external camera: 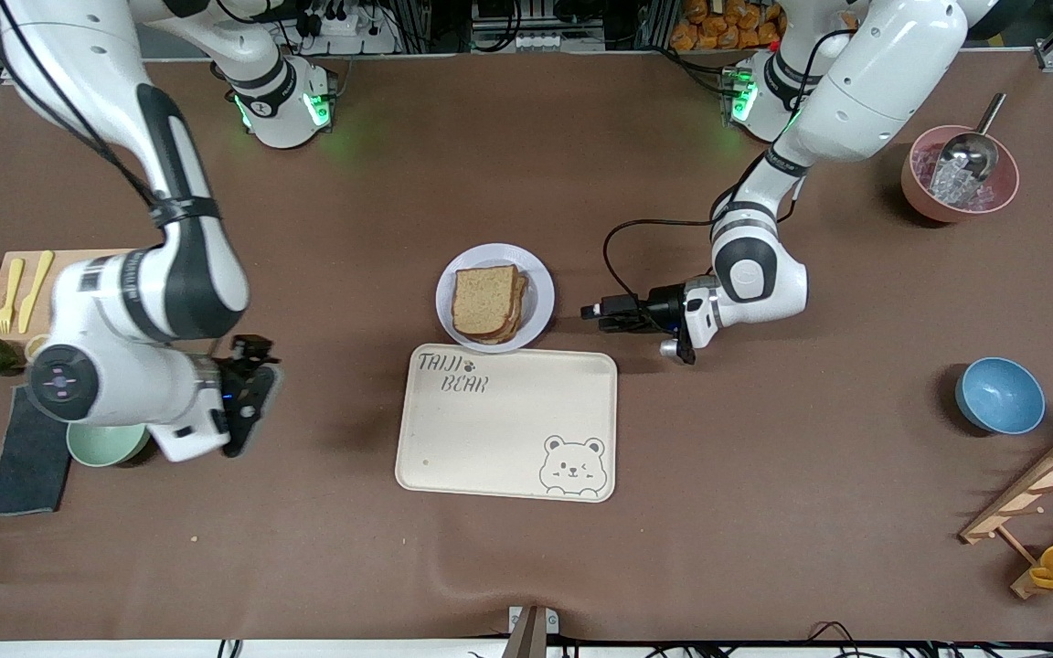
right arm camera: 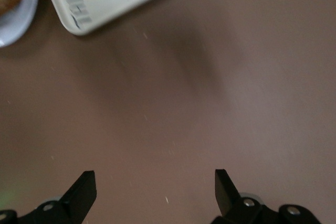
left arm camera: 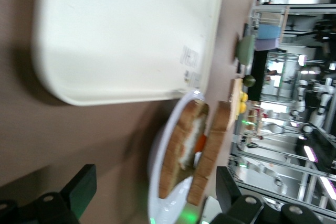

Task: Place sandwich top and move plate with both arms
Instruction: 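Withdraw the right gripper while the left gripper grasps the plate rim, then slide the plate with the left gripper onto the bear tray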

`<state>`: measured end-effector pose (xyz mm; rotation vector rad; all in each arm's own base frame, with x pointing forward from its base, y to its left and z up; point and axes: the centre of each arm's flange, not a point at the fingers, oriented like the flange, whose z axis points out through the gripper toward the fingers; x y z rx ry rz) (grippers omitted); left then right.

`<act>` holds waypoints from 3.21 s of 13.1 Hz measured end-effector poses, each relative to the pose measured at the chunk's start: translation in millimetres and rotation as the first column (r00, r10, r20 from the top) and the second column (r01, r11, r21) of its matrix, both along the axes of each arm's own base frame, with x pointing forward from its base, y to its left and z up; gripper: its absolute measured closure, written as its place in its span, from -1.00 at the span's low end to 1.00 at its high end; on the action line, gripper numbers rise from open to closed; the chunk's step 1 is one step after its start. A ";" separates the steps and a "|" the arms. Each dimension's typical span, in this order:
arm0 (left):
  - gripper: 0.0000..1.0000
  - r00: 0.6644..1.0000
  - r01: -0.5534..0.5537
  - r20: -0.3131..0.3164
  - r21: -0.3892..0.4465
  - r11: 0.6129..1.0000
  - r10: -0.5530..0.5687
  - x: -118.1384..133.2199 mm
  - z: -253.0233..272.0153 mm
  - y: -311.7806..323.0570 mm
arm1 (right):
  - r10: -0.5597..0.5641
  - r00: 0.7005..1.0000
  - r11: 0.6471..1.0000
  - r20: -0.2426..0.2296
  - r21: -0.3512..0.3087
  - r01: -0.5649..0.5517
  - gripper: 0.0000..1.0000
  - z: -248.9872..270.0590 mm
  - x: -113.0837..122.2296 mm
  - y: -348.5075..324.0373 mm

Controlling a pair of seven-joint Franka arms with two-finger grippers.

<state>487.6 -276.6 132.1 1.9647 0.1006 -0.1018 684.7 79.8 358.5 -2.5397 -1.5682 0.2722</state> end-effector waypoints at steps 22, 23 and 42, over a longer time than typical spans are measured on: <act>0.28 0.978 0.151 0.158 -0.101 0.983 -0.134 -28.2 -47.0 -71.0 | -0.931 0.314 0.324 0.187 0.024 0.946 -1.00 103.9 -7.1 -167.3; 0.29 0.978 0.156 0.159 -0.101 0.983 -0.138 -30.6 -48.4 -73.8 | -0.938 0.292 0.301 0.186 0.022 0.953 -1.00 107.6 -15.2 -167.6; 0.90 0.987 0.068 0.156 -0.238 0.969 -0.030 -28.9 -20.4 -89.6 | -0.957 0.203 0.214 0.209 0.033 0.976 -1.00 323.1 -158.4 -152.5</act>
